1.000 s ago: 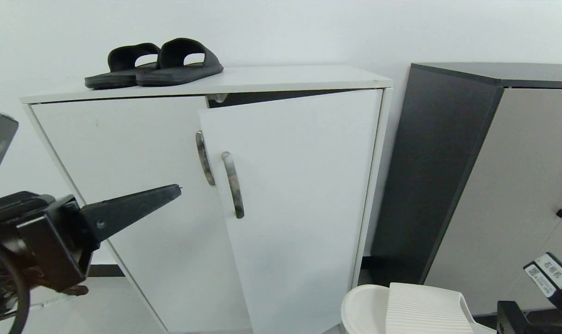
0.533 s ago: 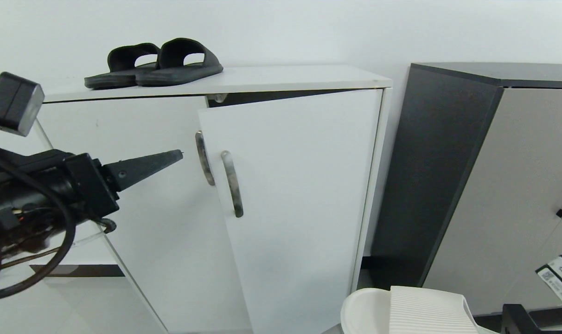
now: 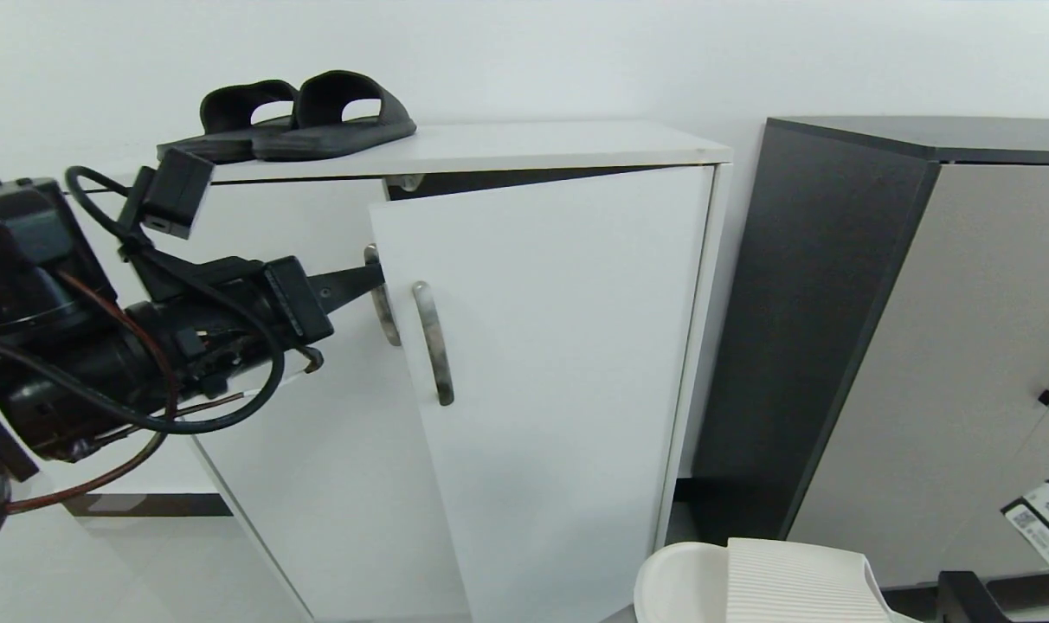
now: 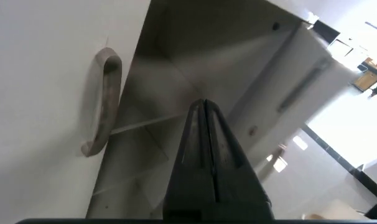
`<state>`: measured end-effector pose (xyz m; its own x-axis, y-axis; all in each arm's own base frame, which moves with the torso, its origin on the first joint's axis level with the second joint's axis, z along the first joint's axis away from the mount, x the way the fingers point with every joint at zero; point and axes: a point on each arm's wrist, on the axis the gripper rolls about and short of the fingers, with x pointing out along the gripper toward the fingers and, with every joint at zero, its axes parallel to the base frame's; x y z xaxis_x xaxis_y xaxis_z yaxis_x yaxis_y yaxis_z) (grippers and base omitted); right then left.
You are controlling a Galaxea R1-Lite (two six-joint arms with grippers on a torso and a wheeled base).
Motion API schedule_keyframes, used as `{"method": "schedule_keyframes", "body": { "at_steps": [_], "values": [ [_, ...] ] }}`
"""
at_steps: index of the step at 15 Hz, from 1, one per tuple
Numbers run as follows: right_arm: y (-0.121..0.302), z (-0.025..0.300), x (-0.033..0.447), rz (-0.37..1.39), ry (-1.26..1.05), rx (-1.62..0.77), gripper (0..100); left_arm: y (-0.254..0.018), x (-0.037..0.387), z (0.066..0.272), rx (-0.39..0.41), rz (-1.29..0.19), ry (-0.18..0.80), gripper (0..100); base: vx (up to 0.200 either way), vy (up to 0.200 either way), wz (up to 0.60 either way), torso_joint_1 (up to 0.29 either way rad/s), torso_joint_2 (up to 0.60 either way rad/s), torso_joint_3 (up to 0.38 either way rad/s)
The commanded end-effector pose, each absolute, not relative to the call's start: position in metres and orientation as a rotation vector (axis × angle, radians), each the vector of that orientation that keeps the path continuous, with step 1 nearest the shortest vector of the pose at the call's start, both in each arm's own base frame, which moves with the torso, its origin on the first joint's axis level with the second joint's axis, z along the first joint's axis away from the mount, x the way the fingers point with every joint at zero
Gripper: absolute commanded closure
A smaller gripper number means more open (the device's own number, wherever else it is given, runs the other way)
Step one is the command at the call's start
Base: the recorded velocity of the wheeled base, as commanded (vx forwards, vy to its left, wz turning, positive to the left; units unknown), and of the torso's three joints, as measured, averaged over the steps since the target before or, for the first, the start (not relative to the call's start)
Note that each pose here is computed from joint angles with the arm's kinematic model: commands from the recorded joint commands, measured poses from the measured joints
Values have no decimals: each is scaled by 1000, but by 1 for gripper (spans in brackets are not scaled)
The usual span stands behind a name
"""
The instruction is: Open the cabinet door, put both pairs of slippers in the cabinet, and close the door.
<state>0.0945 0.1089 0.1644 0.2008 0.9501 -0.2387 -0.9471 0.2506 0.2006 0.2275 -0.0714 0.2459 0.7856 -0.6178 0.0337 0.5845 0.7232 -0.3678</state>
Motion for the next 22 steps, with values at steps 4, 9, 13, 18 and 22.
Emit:
{"method": "schedule_keyframes", "body": {
  "at_steps": [4,9,13,18,22],
  "values": [
    [110,162,87,1362,374,0,100,-92,232,232,-372,-723,152,100,-200,0,0,6,6,5],
    [108,156,80,1388,393,-9,100,-114,190,233,-358,-860,155,100,-200,0,0,0,2,4],
    [107,156,78,1398,387,-10,100,-111,185,229,-358,-856,164,100,-100,0,0,2,0,0],
    [112,158,80,1405,397,-5,100,-86,163,223,-359,-793,139,100,0,0,0,0,0,0],
    [150,170,97,1180,540,103,100,-47,116,211,-324,-509,40,100,0,0,0,0,0,0]
  ]
}}
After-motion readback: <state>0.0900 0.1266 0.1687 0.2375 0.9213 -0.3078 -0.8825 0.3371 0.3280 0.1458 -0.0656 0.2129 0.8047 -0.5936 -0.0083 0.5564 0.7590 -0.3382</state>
